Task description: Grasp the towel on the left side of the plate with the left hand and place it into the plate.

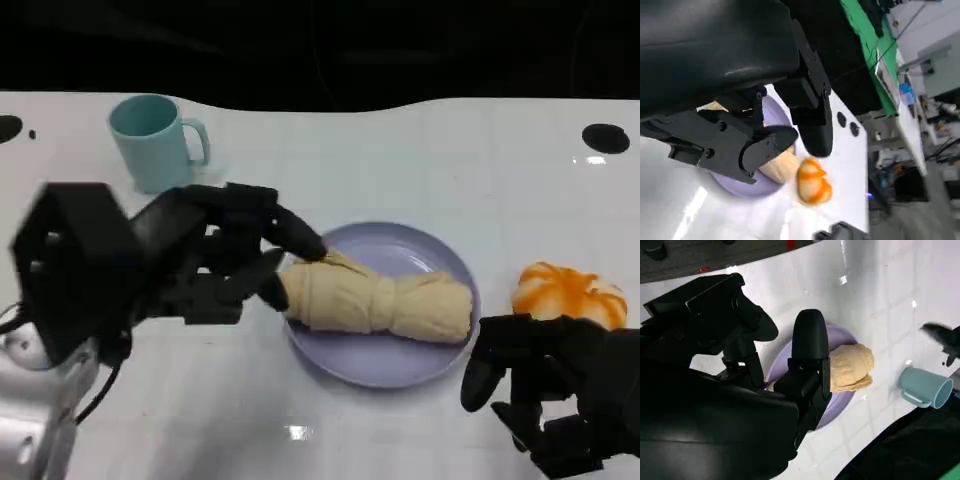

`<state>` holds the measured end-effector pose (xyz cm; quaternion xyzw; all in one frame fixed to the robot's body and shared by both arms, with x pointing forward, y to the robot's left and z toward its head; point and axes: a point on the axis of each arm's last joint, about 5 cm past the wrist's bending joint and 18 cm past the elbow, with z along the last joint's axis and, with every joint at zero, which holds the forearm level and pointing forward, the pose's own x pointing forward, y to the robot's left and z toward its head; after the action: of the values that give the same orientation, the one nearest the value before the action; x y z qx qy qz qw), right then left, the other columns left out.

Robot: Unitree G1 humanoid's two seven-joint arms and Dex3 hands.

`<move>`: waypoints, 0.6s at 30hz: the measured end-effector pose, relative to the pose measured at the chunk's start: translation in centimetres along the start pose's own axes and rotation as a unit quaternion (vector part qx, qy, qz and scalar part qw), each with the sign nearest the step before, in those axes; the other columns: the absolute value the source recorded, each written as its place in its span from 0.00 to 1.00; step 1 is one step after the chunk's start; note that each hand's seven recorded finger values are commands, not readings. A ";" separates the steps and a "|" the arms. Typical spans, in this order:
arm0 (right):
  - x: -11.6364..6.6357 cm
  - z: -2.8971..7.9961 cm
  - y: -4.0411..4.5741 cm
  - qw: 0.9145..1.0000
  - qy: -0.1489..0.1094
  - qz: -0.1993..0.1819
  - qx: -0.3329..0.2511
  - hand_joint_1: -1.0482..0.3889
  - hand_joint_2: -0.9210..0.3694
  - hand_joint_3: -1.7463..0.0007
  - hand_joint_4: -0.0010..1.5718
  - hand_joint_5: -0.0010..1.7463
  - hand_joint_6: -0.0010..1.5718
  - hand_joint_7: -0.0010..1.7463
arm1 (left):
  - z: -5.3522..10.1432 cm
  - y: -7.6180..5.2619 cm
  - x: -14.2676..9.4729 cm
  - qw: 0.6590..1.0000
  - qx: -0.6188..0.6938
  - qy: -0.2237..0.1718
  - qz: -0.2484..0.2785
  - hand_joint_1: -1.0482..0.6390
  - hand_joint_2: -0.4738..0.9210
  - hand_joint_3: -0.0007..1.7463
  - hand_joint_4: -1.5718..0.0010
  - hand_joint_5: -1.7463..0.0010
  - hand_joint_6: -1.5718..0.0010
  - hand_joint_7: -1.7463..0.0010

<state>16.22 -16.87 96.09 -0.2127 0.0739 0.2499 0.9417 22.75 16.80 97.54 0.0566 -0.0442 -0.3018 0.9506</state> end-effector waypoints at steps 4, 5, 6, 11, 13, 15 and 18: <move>0.1 0.1 0.01 1.000 -0.001 0.000 -0.003 0.74 0.29 0.37 0.46 0.99 0.45 0.82 | 0.1 -0.3 -1.7 1.000 -0.027 0.009 0.009 0.57 0.62 0.83 0.44 0.00 0.46 0.16; 0.1 0.1 0.01 1.000 -0.002 0.000 -0.004 0.74 0.29 0.37 0.46 0.99 0.45 0.82 | 0.1 -0.4 -2.2 0.999 -0.039 0.009 0.014 0.55 0.62 0.82 0.45 0.00 0.48 0.13; 0.1 0.1 0.00 1.000 -0.002 0.000 -0.004 0.74 0.29 0.37 0.46 0.99 0.45 0.82 | 0.1 -0.5 -2.7 0.998 -0.054 0.009 0.021 0.55 0.62 0.81 0.45 0.00 0.49 0.12; 0.2 0.2 -0.03 1.000 -0.003 0.001 -0.006 0.75 0.28 0.37 0.46 0.99 0.45 0.82 | 0.4 -1.0 -4.6 0.993 -0.112 0.022 0.040 0.56 0.69 0.77 0.47 0.00 0.52 0.06; 0.2 0.2 -0.04 1.000 -0.003 0.002 -0.006 0.75 0.28 0.37 0.46 0.99 0.45 0.82 | 0.4 -1.2 -5.2 0.989 -0.137 0.033 0.036 0.57 0.70 0.76 0.47 0.00 0.52 0.05; 0.2 0.2 -0.05 1.000 -0.002 0.003 -0.005 0.75 0.28 0.37 0.46 0.99 0.45 0.83 | 0.2 -1.3 -5.7 0.985 -0.165 0.047 0.034 0.57 0.69 0.78 0.46 0.00 0.53 0.04; 0.2 0.1 -0.10 1.000 -0.002 0.002 -0.005 0.74 0.29 0.37 0.46 0.99 0.45 0.82 | -0.1 -1.7 -6.1 0.976 -0.203 0.067 0.042 0.58 0.71 0.78 0.48 0.00 0.56 0.01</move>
<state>16.45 -16.81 96.18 -0.2164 0.0708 0.2529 0.9403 16.83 19.00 96.92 -0.1191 0.0799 -0.2598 0.9550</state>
